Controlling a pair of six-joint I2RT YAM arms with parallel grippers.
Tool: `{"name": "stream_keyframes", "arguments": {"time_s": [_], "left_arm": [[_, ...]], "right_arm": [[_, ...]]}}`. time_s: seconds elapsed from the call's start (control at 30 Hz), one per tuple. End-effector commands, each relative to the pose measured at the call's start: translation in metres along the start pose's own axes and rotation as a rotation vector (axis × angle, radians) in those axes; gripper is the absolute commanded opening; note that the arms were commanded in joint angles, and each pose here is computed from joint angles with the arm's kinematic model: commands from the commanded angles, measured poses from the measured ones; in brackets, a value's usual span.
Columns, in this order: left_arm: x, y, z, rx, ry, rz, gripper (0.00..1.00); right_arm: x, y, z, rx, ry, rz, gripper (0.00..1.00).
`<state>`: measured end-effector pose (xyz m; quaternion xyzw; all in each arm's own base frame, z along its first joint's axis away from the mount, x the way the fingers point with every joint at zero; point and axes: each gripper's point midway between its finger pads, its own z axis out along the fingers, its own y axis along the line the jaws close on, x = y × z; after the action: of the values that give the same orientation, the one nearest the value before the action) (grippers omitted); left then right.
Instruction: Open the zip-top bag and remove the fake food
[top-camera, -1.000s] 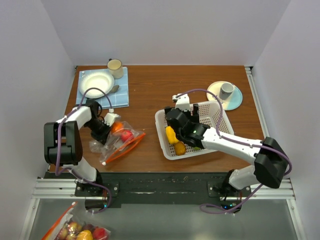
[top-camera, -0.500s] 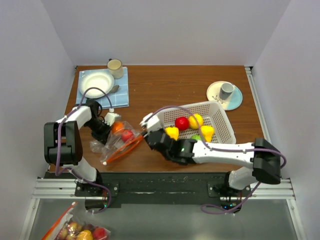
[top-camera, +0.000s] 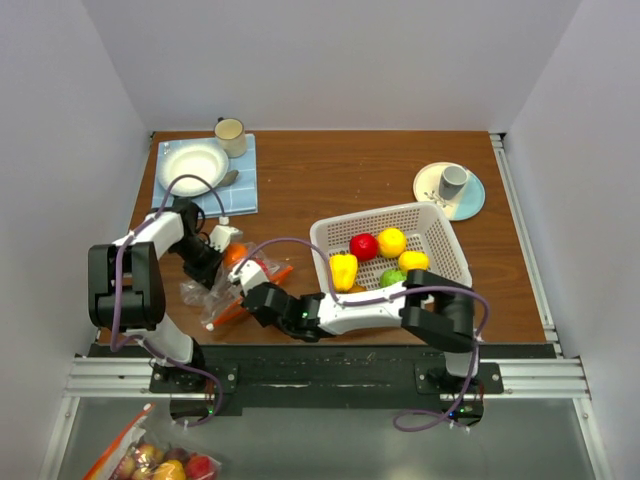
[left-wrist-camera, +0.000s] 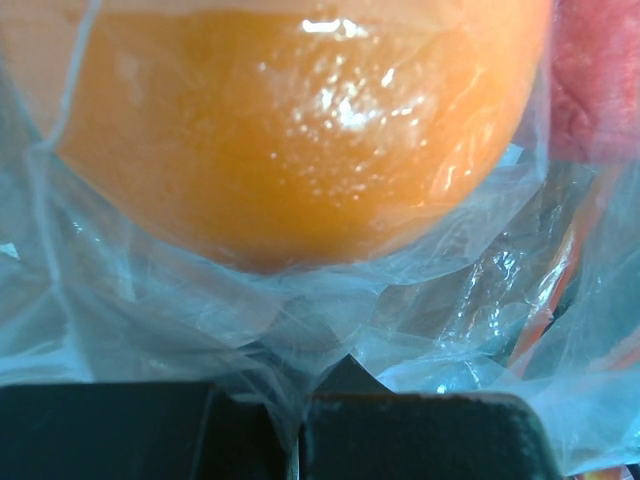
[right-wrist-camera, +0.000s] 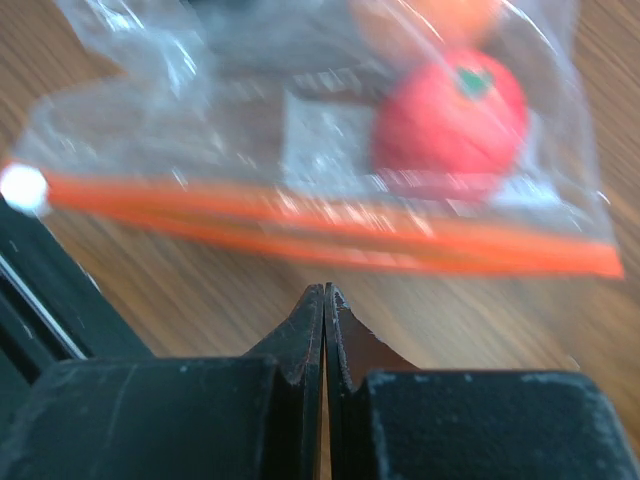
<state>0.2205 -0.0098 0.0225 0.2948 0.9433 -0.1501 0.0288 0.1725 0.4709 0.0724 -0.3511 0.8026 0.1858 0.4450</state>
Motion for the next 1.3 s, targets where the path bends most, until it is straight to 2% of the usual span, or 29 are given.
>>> {"name": "stream_keyframes", "arguments": {"time_s": [0.0, 0.1, 0.2, 0.23, 0.33, 0.43, 0.53, 1.0, 1.27], "left_arm": [[-0.008, 0.003, -0.010, -0.029, -0.027, 0.021, 0.00], [-0.003, 0.002, -0.009, -0.034, -0.014, 0.029, 0.00], [-0.001, 0.004, -0.009, -0.041, -0.005, 0.033, 0.00], [0.000, 0.003, -0.008, -0.038, -0.001, 0.031, 0.00], [0.000, 0.002, -0.010, -0.037, -0.002, 0.041, 0.00], [0.002, 0.003, -0.010, -0.042, 0.002, 0.051, 0.00], [0.004, 0.004, -0.008, -0.042, 0.011, 0.054, 0.00], [0.017, -0.001, -0.005, -0.012, 0.061, 0.085, 0.00], [0.032, -0.019, -0.010, 0.078, 0.103, 0.188, 0.00]], "right_arm": [[-0.050, 0.025, 0.014, -0.055, -0.114, 0.093, 0.04], [-0.048, 0.028, 0.027, -0.062, -0.109, 0.125, 0.06], [-0.047, 0.023, 0.040, -0.031, -0.109, 0.130, 0.18], [-0.044, 0.017, 0.044, 0.002, -0.099, 0.122, 0.33], [-0.045, 0.002, 0.052, 0.074, -0.098, 0.123, 0.66], [-0.052, -0.022, 0.048, 0.194, -0.134, 0.131, 0.82], [-0.058, -0.032, 0.044, 0.241, -0.155, 0.124, 0.87], [-0.055, -0.061, 0.063, 0.338, -0.164, 0.112, 0.90], [-0.056, -0.060, 0.091, 0.237, -0.152, 0.148, 0.88]]}}
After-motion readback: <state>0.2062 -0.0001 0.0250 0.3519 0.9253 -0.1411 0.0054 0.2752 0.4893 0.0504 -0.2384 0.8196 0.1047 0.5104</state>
